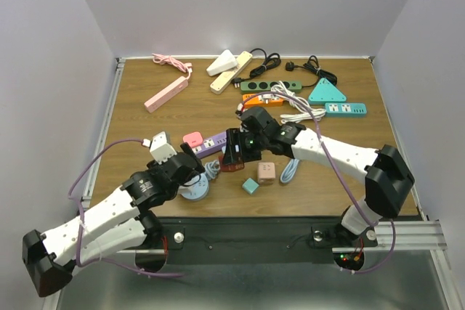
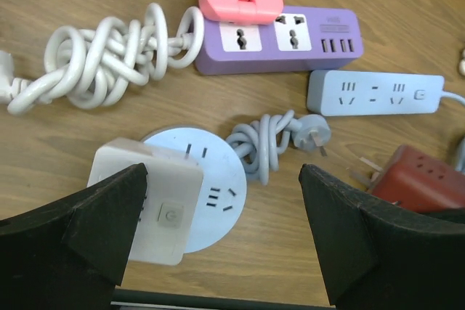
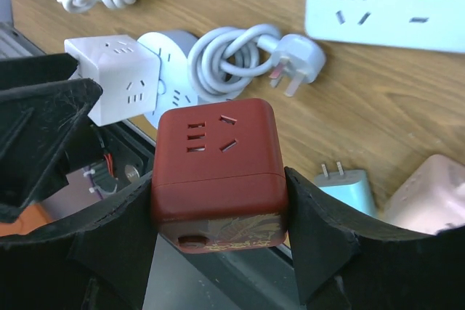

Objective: Insert the plug

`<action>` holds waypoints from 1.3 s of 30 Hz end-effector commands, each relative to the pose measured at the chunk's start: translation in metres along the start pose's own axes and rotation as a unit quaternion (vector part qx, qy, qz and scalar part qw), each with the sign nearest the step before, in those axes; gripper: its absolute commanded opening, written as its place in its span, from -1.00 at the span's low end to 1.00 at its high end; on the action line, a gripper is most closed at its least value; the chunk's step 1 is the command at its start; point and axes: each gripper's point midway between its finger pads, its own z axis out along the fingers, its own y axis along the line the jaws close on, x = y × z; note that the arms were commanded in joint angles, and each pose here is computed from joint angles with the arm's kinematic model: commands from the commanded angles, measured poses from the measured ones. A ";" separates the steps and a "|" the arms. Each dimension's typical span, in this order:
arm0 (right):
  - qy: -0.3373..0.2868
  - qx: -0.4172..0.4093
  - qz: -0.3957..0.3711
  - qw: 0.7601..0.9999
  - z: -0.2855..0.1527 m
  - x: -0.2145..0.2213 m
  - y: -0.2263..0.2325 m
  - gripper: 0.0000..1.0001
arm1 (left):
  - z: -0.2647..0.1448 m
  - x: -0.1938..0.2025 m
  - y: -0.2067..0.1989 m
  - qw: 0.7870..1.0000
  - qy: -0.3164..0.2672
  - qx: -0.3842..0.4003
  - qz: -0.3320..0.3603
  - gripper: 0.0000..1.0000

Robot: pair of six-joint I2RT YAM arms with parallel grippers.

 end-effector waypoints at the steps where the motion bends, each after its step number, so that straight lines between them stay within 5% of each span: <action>1: -0.054 0.005 -0.010 0.999 -0.021 -0.035 -0.020 -0.99 | -0.009 -0.014 0.013 0.997 -0.043 -0.053 -0.022 0.97; 14: -0.070 -0.005 -0.010 0.997 -0.039 -0.049 -0.053 -0.99 | -0.026 0.012 0.034 0.992 0.001 -0.125 0.020 0.97; 39: -0.070 -0.002 0.019 0.997 -0.037 -0.042 -0.058 -0.99 | -0.004 0.028 0.040 0.992 -0.031 -0.123 -0.002 0.97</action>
